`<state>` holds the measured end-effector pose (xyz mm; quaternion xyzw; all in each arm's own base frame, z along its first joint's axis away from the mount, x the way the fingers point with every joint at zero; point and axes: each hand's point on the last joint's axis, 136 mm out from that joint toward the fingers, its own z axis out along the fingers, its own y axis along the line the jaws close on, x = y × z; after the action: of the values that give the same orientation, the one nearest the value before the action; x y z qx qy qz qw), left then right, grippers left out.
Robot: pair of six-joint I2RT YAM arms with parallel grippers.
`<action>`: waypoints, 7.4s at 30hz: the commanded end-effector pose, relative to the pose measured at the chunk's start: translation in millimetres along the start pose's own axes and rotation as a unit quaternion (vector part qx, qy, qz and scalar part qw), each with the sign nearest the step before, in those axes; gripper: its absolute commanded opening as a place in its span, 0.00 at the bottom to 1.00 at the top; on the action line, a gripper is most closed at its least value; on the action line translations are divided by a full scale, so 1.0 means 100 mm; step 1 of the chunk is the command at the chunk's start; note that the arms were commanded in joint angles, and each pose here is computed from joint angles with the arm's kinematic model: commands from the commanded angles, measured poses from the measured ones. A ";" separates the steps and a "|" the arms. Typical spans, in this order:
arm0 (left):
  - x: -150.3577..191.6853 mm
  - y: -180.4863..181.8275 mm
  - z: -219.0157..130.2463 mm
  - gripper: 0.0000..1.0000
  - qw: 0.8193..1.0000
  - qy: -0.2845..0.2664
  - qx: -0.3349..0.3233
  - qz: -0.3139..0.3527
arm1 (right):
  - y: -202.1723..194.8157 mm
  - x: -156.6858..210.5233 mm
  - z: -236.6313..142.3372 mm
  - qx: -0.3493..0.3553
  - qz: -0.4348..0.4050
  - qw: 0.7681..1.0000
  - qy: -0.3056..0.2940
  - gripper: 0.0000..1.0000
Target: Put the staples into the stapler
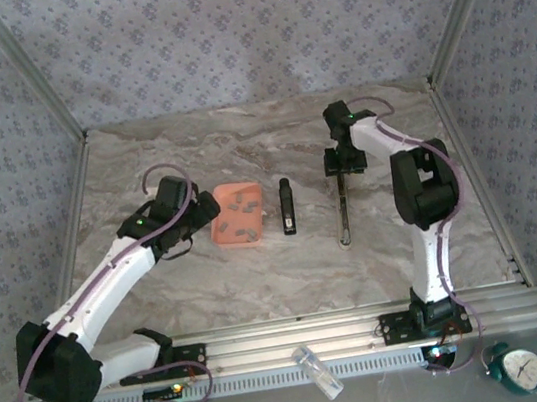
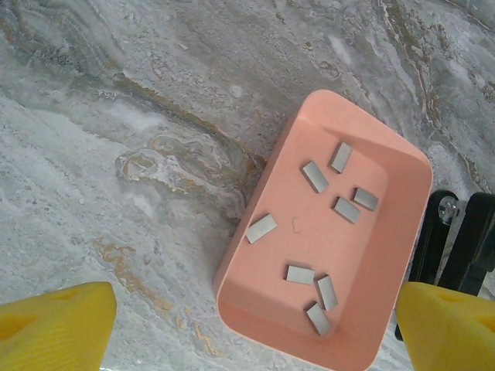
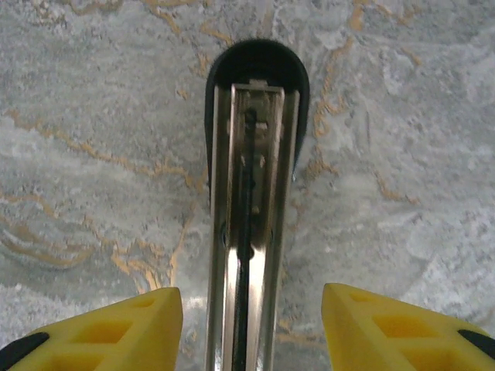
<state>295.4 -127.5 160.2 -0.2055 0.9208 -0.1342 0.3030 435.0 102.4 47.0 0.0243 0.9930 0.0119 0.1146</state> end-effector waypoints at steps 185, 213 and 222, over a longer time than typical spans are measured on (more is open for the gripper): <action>1.43 -1.61 0.00 0.20 0.686 0.145 0.250 0.668 | 1.52 2.34 -0.26 -0.417 0.079 0.903 0.067 0.24; 2.00 -1.43 0.47 0.18 0.639 0.236 0.228 0.696 | 1.24 2.40 -0.34 -0.424 0.098 0.900 0.041 0.39; 2.10 -1.36 0.53 0.19 0.631 0.253 0.215 0.701 | 0.82 2.40 -0.50 -0.399 0.138 0.906 0.013 0.44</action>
<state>218.4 -351.2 69.9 0.6108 0.7733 -0.1281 0.1117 207.3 211.6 53.7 0.1007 0.8785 0.4518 0.1181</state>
